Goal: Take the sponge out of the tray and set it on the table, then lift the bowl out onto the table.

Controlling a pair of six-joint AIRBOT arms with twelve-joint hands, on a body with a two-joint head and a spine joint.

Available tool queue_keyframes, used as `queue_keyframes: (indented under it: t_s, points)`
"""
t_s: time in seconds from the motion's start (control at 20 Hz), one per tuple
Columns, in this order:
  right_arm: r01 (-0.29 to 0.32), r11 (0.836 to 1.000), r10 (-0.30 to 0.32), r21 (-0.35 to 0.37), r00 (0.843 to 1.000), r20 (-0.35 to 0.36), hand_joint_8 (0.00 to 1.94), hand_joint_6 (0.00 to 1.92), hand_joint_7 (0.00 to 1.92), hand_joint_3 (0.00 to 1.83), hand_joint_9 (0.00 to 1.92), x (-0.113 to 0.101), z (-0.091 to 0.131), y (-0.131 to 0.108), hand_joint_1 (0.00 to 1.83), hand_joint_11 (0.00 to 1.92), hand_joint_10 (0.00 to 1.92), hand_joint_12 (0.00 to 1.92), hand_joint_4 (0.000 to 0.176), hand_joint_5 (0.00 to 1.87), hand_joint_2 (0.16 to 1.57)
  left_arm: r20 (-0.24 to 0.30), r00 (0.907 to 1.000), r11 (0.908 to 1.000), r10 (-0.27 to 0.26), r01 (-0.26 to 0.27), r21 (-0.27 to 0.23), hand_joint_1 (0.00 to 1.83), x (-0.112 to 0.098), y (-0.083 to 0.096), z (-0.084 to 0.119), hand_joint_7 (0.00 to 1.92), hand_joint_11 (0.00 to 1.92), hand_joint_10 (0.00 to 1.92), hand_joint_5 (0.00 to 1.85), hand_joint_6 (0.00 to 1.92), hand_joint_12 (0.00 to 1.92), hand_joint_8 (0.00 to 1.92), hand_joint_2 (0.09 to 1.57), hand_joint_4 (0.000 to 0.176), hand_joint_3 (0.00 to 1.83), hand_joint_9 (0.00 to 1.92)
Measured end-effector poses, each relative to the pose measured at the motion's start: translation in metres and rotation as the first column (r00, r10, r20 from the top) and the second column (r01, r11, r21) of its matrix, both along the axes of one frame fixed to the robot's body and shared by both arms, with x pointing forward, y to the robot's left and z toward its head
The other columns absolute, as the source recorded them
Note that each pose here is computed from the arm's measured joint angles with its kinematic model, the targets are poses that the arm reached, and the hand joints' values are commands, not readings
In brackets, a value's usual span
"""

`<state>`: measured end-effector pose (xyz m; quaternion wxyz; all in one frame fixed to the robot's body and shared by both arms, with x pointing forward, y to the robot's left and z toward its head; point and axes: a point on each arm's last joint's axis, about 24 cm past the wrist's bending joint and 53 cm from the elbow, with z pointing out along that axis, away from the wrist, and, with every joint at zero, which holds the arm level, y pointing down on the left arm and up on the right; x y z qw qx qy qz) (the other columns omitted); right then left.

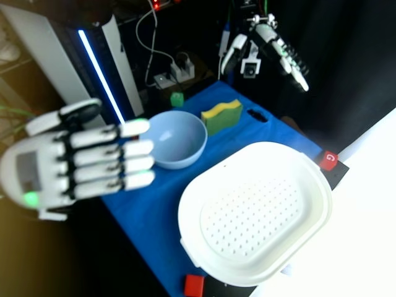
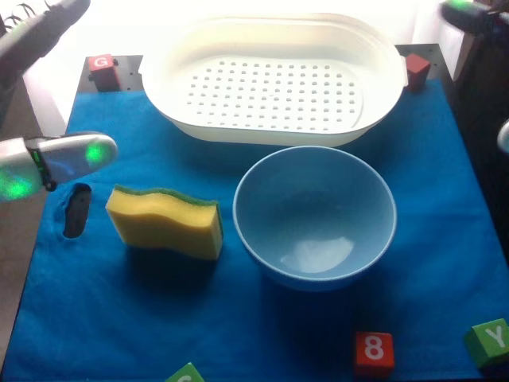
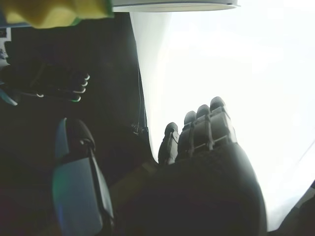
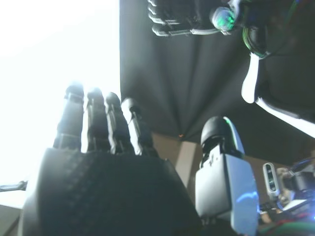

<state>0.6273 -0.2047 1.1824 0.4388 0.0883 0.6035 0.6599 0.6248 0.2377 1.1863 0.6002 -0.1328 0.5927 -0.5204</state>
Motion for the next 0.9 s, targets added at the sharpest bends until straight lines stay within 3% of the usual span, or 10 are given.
queue_keyframes:
  t_s: [0.3, 0.35, 0.4, 0.55, 0.6, 0.65, 0.7, 0.8, 0.85, 0.9]
  points:
    - [-0.042, 0.992, 0.032, 0.115, 0.995, 0.089, 0.0, 0.0, 0.0, 0.0, 0.0, -0.017, 0.032, 0.0, 0.49, 0.0, 0.0, 0.0, 0.155, 0.0, 1.07, 0.118, 0.993, 0.9975, -0.009, 0.017, -0.069, 0.37, -0.011, 0.005, 0.034, 0.0, 0.0, 0.0, 0.0, 0.0, 0.0, 0.0, 1.01, 0.176, 0.0, 0.0]
    - [-0.074, 0.987, 0.056, 0.145, 0.991, 0.122, 0.0, 0.01, 0.0, 0.0, 0.0, -0.026, 0.041, 0.003, 0.52, 0.0, 0.0, 0.0, 0.093, 0.07, 1.04, 0.142, 0.9898, 0.9952, -0.015, 0.029, -0.093, 0.3, -0.014, 0.006, 0.041, 0.0, 0.0, 0.0, 0.0, 0.0, 0.0, 0.0, 1.0, 0.172, 0.0, 0.0]
    - [-0.105, 0.979, 0.078, 0.173, 0.984, 0.158, 0.0, 0.01, 0.01, 0.0, 0.0, -0.035, 0.051, 0.004, 0.51, 0.0, 0.0, 0.0, 0.0, 0.14, 0.99, 0.168, 0.9852, 0.991, -0.034, 0.055, -0.122, 0.29, -0.019, 0.005, 0.049, 0.0, 0.0, 0.01, 0.0, 0.0, 0.0, 0.0, 1.01, 0.122, 0.0, 0.03]
    - [-0.11, 0.976, 0.062, 0.19, 0.969, 0.24, 0.01, 0.02, 0.18, 0.01, 0.14, -0.039, 0.068, 0.004, 0.41, 0.02, 0.01, 0.03, 0.0, 0.23, 1.08, 0.219, 0.9705, 0.9787, -0.101, 0.136, -0.154, 0.15, -0.027, -0.004, 0.065, 0.01, 0.0, 0.0, 0.26, 0.11, 0.0, 0.0, 1.13, 0.057, 0.03, 0.02]
    - [-0.103, 0.976, 0.055, 0.192, 0.969, 0.242, 0.02, 0.08, 0.37, 0.0, 0.3, -0.038, 0.072, 0.003, 0.49, 0.0, 0.04, 0.55, 0.065, 0.64, 1.09, 0.239, 0.965, 0.9762, -0.108, 0.148, -0.158, 0.16, -0.027, -0.008, 0.072, 0.22, 0.07, 0.01, 0.44, 0.09, 0.04, 0.01, 1.12, 0.051, 0.01, 0.14]
    - [-0.103, 0.976, 0.053, 0.194, 0.968, 0.247, 0.02, 0.08, 0.51, 0.0, 0.38, -0.038, 0.079, 0.005, 0.49, 0.0, 0.03, 0.79, 0.045, 0.85, 1.09, 0.272, 0.9557, 0.9736, -0.112, 0.161, -0.162, 0.09, -0.025, -0.013, 0.084, 0.25, 0.07, 0.01, 0.34, 0.03, 0.05, 0.01, 1.16, 0.051, 0.02, 0.17]
    - [-0.117, 0.973, 0.056, 0.197, 0.955, 0.291, 0.04, 0.12, 0.65, 0.0, 0.47, -0.042, 0.096, 0.007, 0.61, 0.0, 0.04, 0.99, 0.0, 0.95, 1.02, 0.343, 0.9308, 0.9668, -0.127, 0.193, -0.167, 0.12, -0.028, -0.02, 0.108, 0.35, 0.13, 0.02, 0.36, 0.02, 0.3, 0.02, 1.17, 0.009, 0.01, 0.35]
    - [-0.132, 0.97, 0.049, 0.203, 0.928, 0.37, 0.04, 0.7, 0.87, 0.01, 0.6, -0.057, 0.117, 0.005, 0.66, 0.0, 0.03, 1.14, 0.0, 0.8, 1.13, 0.449, 0.8808, 0.9544, -0.151, 0.248, -0.166, 0.62, -0.047, -0.025, 0.135, 0.81, 0.14, 0.17, 0.75, 0.08, 1.13, 0.1, 1.1, 0.0, 0.0, 0.76]
    - [-0.146, 0.969, 0.064, 0.197, 0.926, 0.371, 0.11, 0.8, 0.98, 0.02, 0.76, -0.062, 0.116, 0.01, 0.51, 0.1, 0.12, 1.14, 0.0, 0.75, 1.25, 0.453, 0.8778, 0.9502, -0.156, 0.259, -0.173, 0.65, -0.051, -0.027, 0.134, 0.91, 0.29, 0.37, 0.92, 0.22, 1.21, 0.2, 1.15, 0.0, 0.0, 0.79]
    - [-0.145, 0.968, 0.066, 0.206, 0.936, 0.347, 0.24, 0.96, 1.15, 0.0, 0.87, -0.063, 0.113, 0.015, 1.0, 0.21, 0.47, 1.47, 0.0, 0.94, 1.15, 0.413, 0.8982, 0.9496, -0.15, 0.247, -0.193, 0.45, -0.047, -0.031, 0.127, 0.88, 0.22, 0.52, 0.92, 0.32, 1.33, 0.26, 1.3, 0.0, 0.02, 0.7]
